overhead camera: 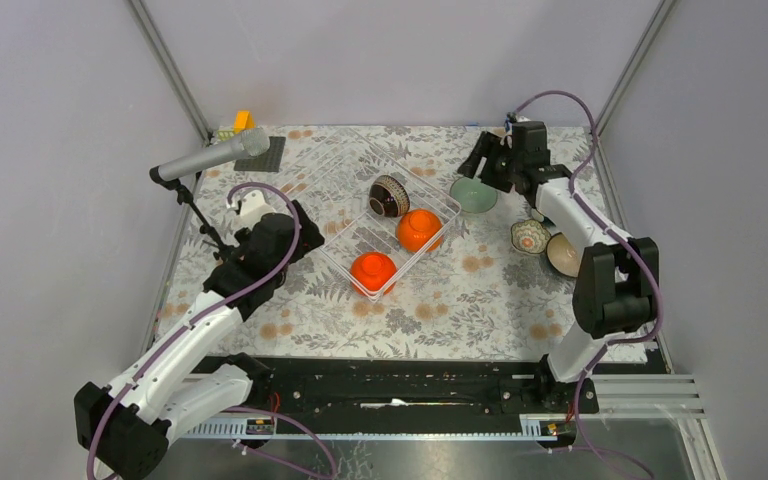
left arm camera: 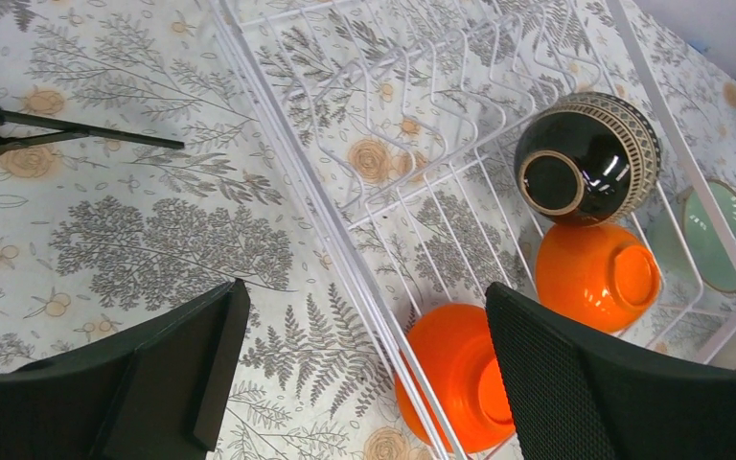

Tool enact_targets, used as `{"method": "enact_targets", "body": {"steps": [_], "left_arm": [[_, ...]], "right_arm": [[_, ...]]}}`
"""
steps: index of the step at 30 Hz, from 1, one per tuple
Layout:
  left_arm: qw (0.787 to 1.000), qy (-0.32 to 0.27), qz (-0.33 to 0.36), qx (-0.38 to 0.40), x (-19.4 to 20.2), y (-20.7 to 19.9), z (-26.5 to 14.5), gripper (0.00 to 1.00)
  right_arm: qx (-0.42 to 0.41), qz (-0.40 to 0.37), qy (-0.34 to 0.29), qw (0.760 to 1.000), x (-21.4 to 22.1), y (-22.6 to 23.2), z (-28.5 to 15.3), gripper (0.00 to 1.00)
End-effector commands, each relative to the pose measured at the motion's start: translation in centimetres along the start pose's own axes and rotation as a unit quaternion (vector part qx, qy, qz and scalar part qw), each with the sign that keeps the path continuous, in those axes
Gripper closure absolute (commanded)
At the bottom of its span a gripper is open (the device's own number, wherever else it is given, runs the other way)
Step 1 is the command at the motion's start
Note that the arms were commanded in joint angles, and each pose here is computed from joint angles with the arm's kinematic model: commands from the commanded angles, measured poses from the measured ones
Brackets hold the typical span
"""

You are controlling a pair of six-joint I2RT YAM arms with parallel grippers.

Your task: Unload the bowls from the dish rack

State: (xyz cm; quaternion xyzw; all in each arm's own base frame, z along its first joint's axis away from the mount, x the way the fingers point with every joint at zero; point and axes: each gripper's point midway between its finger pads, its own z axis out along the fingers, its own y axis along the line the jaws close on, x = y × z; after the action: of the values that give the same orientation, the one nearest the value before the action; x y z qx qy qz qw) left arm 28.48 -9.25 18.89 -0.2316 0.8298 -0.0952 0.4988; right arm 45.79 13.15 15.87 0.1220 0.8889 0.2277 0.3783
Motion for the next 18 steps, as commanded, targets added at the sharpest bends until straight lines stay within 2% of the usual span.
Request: {"method": "enact_targets", "body": {"steps": [1, 6, 10, 18], "left_arm": [[0.998, -0.002, 0.006, 0.055, -0.4, -2.1, -0.1, 0.01], [0.996, 0.009, 0.02, 0.084, -0.1, -3.1, -0.3, 0.01], [0.996, 0.011, 0.021, 0.086, 0.0, -3.1, -0.4, 0.01], [0.995, 0.022, 0.019, 0.093, 0.8, -3.2, -0.2, 0.01]], "right_arm": [[-0.18, -0.118, 0.008, 0.977, 0.9, 9.4, -2.3, 0.24], [-0.22, -0.188, 0.016, 0.957, 3.0, 13.9, -2.2, 0.27], [-0.238, -0.186, 0.035, 0.953, 3.7, 15.5, -1.2, 0.32], [-0.232, -0.185, 0.05, 0.954, 4.2, 16.3, 2.0, 0.33]]}}
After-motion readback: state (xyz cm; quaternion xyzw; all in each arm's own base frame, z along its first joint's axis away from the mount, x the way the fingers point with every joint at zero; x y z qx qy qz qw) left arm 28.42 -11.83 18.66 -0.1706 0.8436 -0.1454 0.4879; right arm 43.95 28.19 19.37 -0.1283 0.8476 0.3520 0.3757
